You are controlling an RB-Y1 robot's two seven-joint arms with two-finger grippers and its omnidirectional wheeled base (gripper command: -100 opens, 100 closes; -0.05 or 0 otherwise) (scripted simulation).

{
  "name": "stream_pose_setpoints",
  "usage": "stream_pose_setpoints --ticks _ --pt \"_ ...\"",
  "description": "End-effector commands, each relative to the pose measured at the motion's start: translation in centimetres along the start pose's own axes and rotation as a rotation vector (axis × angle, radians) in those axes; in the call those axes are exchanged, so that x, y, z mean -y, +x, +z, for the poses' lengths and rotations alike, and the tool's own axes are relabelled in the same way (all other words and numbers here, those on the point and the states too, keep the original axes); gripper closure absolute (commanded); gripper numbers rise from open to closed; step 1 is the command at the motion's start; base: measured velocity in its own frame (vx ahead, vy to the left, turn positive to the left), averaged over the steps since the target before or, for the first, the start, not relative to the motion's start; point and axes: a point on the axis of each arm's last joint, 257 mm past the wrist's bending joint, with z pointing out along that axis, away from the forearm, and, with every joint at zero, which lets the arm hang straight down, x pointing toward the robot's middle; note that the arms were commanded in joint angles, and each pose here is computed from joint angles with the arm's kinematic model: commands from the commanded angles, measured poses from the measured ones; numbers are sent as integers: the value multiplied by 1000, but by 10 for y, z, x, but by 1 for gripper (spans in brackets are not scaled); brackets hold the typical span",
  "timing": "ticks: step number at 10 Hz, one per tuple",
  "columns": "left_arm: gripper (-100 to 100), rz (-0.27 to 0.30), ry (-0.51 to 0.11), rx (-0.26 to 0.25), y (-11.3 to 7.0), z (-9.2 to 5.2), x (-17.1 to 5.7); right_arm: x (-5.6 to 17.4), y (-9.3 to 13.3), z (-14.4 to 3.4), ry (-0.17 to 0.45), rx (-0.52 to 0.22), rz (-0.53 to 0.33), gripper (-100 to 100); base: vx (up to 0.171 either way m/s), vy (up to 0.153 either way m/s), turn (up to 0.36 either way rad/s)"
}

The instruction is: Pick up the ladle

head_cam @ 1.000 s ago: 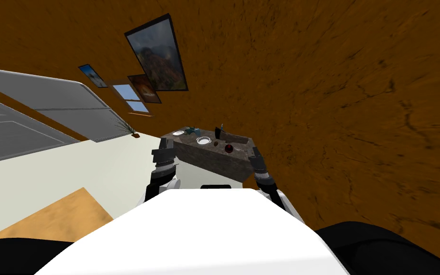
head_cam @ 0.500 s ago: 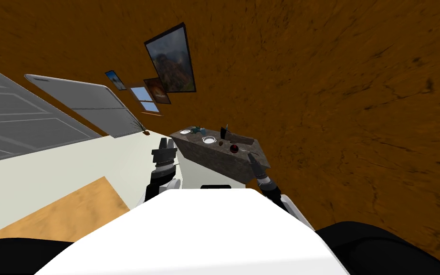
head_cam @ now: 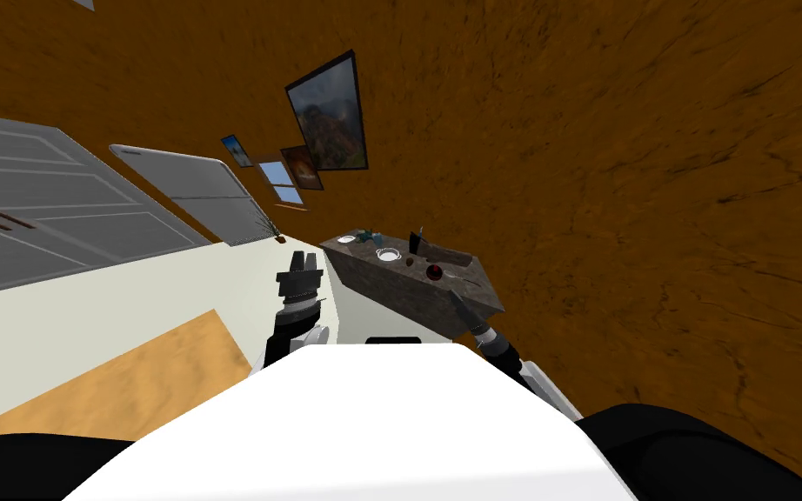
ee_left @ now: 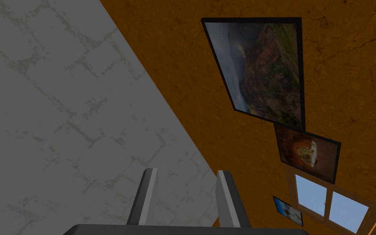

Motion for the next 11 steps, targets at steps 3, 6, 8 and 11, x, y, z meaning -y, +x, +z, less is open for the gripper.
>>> stream_pose_setpoints --ticks 3,6,8,11 --pt "0 0 0 0 0 0 0 23 16 -19 51 -119 -96 -100 -1 53 99" --pt "0 0 0 0 0 0 0 55 30 -50 119 -267 -200 -100 9 54 119" --pt "0 0 0 0 0 0 0 72 34 -68 153 -347 -255 -100 2 50 110" --pt "0 0 0 0 0 0 0 92 41 -90 187 -451 -329 -100 7 48 93"
